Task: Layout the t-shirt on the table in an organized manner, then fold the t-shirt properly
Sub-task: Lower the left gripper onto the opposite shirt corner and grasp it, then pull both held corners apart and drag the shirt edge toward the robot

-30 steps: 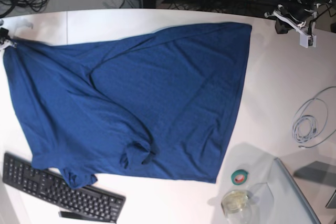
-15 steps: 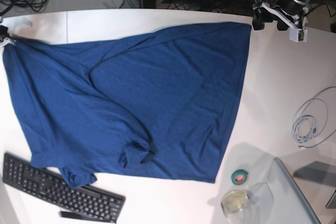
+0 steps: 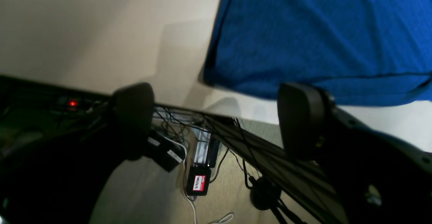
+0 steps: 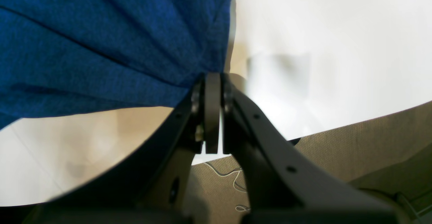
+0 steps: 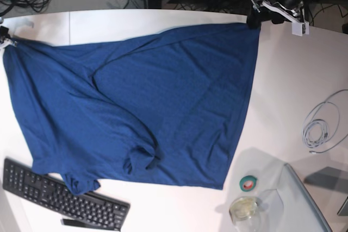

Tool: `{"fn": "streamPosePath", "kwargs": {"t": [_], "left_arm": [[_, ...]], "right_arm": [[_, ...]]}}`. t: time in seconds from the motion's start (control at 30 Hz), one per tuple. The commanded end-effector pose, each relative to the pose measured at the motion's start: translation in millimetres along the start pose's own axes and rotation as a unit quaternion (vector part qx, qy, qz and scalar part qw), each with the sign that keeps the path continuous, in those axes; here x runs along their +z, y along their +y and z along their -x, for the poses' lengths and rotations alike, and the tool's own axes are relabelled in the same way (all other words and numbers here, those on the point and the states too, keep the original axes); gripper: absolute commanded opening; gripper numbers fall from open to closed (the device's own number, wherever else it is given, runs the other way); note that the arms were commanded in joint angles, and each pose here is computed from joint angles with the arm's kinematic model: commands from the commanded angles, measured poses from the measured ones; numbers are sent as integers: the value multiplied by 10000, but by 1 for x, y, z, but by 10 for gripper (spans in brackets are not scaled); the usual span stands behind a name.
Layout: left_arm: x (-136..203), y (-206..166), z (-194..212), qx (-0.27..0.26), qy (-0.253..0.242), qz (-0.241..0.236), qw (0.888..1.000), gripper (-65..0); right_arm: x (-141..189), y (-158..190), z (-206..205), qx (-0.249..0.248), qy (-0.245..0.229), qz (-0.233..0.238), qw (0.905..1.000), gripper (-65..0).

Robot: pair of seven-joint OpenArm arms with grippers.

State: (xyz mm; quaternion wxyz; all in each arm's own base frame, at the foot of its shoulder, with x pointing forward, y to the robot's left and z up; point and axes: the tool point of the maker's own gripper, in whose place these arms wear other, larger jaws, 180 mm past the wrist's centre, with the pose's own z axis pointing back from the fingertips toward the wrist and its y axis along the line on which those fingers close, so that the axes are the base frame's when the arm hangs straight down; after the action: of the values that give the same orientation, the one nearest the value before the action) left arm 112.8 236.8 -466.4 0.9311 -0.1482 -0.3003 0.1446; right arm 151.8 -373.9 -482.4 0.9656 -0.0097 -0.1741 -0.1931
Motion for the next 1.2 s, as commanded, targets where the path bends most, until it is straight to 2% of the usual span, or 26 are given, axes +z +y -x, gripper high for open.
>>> {"fn": "streamPosePath", "kwargs": {"t": [0.0,0.43,0.53,0.67,0.8,0.83,0.97,1.17], "left_arm": [[3,0,-8,-58,-139,42,9999,-102],[-21,-7,-16,191,-196,226,9994,-105],[-24,-7,-13,255,-163,248,9992,-196],[-31,-5,-5,413,-62,280,9987,-429],[-38,-7,-6,502,-61,333,9982,-627],[-38,-7,-8,486,-80,335,9982,-650],[-30,2,-29,192,-213,234,9993,-650],[-9,9,-55,-512,76,25,9987,-650]], "right_arm": [[7,-7,-16,73,-196,70,9998,-650],[7,-7,-16,73,-196,70,9998,-650],[7,-7,-16,73,-196,70,9998,-650],[7,-7,-16,73,-196,70,9998,-650],[7,-7,-16,73,-204,70,9997,-650],[7,-7,-16,73,-204,70,9997,-650],[7,-8,-17,77,-207,76,9997,-650],[14,-6,-27,194,-343,91,9992,-650]]}}
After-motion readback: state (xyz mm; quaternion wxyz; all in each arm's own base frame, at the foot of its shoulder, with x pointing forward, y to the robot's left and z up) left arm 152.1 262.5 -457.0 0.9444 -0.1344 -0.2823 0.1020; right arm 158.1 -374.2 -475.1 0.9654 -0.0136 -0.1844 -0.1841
